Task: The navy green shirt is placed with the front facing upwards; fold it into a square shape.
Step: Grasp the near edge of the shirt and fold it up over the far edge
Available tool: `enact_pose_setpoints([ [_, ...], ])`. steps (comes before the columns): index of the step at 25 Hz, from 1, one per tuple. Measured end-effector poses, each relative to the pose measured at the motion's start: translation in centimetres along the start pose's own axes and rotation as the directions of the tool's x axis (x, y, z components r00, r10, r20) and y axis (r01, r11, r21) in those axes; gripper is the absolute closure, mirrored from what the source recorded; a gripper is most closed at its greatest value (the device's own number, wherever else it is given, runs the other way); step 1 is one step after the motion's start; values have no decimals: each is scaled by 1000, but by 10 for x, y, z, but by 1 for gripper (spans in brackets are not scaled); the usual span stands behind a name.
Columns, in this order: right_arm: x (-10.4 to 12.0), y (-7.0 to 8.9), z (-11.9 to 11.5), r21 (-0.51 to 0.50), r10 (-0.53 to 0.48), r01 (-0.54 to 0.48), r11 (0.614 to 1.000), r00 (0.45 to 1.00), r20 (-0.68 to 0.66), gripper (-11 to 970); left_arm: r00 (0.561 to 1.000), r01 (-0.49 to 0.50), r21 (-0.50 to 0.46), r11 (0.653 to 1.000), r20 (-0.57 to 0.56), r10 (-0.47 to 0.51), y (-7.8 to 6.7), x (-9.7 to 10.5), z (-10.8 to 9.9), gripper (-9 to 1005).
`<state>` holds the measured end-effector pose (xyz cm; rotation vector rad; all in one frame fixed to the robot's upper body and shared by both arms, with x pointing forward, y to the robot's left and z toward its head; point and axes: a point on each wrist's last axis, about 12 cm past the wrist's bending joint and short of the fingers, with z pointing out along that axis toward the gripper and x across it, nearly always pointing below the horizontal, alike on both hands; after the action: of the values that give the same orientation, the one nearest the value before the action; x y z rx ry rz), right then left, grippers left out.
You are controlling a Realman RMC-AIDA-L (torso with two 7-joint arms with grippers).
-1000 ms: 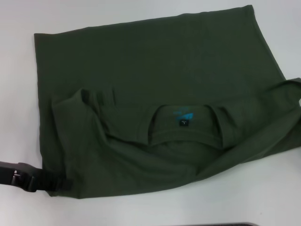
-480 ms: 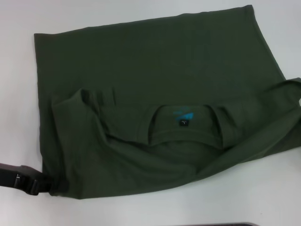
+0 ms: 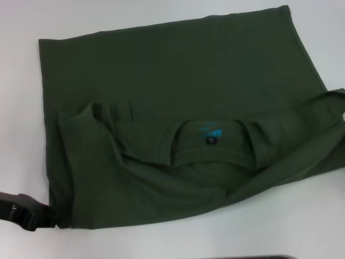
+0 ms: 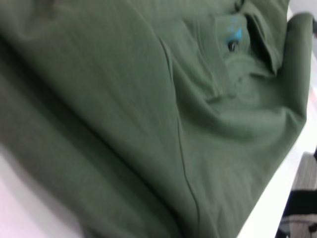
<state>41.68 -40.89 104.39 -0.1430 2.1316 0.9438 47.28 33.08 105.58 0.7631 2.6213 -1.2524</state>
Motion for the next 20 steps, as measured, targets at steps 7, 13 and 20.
enact_pose_setpoints([
  [7,3,0,-4,13,12,-13,1000,1000,16,916,1000,-5,-18,1000,-22,5,2,0,-11,968],
  [13,3,0,-3,9,13,-13,1000,1000,16,916,999,-2,-7,1000,-37,2,1,-1,-9,968],
  [20,-2,0,1,-1,0,0,1000,1000,12,915,998,43,30,999,-50,-42,-4,-2,-8,874],
])
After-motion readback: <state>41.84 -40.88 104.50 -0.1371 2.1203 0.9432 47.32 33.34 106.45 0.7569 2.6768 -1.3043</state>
